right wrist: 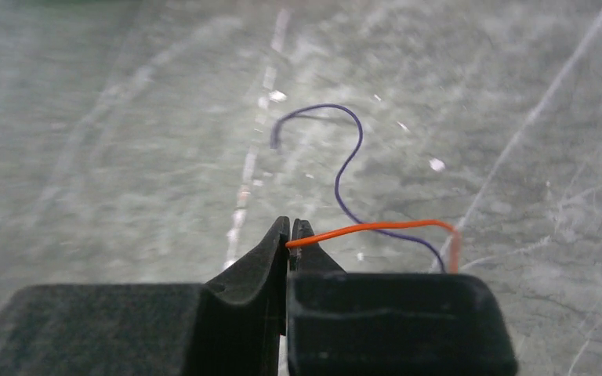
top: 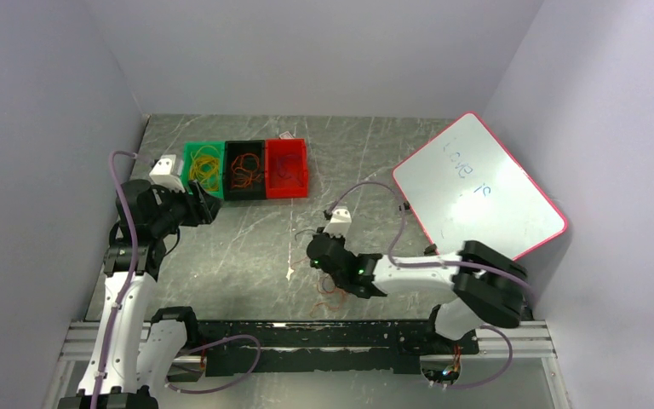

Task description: Untangle the cables

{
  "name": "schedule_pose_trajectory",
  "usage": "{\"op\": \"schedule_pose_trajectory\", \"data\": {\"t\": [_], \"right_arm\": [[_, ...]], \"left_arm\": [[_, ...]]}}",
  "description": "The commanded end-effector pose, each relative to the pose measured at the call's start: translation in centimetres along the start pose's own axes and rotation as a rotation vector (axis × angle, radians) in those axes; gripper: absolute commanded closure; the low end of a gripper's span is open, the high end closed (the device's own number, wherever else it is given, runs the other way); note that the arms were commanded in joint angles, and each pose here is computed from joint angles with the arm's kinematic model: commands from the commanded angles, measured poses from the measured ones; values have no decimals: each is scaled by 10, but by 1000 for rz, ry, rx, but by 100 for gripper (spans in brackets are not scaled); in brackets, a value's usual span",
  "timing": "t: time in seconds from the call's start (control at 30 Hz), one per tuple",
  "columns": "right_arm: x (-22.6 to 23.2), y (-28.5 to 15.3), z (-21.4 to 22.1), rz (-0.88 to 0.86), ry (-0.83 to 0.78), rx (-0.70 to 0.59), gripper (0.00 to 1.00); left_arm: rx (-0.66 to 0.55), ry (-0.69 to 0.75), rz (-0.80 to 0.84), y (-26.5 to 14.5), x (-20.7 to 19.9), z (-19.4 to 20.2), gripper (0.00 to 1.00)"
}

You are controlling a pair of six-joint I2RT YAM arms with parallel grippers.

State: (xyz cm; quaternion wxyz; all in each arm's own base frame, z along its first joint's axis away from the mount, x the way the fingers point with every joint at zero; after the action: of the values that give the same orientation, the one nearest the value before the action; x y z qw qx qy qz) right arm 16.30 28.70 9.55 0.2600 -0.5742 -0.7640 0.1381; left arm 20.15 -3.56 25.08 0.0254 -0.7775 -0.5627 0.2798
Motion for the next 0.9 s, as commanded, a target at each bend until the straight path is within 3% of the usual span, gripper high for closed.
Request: {"op": "schedule_pose_trajectory", "data": {"t": [0.0,0.13,0.47,0.6,0.87], "right_arm": [[13,-34,-44,-182,-44,-78,100],[11,-59,-68,-269,-96,-49,100],[6,-101,-141,-609,-135,42,100],[9,-111,-170,-576,-123,-14,100],[8,-117,-208,-468,72,-231,100]], "left_arm": [[-24,19,34,0,-3,-3,38],[-23,23,67,1,-6,-3,38],[-37,51,334,-3,-31,-4,37],[-53,26,407,1,-45,4,37],[-82,-26,556,26,-103,38,39]]}}
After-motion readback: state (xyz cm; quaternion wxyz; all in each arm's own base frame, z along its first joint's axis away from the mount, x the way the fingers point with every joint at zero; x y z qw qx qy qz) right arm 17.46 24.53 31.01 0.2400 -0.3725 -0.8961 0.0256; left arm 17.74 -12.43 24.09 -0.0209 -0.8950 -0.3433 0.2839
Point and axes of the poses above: each gripper's point midway between its finger pads, its own y axis out along the fingers, its own x axis along the line the jaws close on, z = x × y, the point moved 8 cm from there along -y, back along the fingers, and after that the axes turned 3 degrees about -y, right-handed, at the moved point
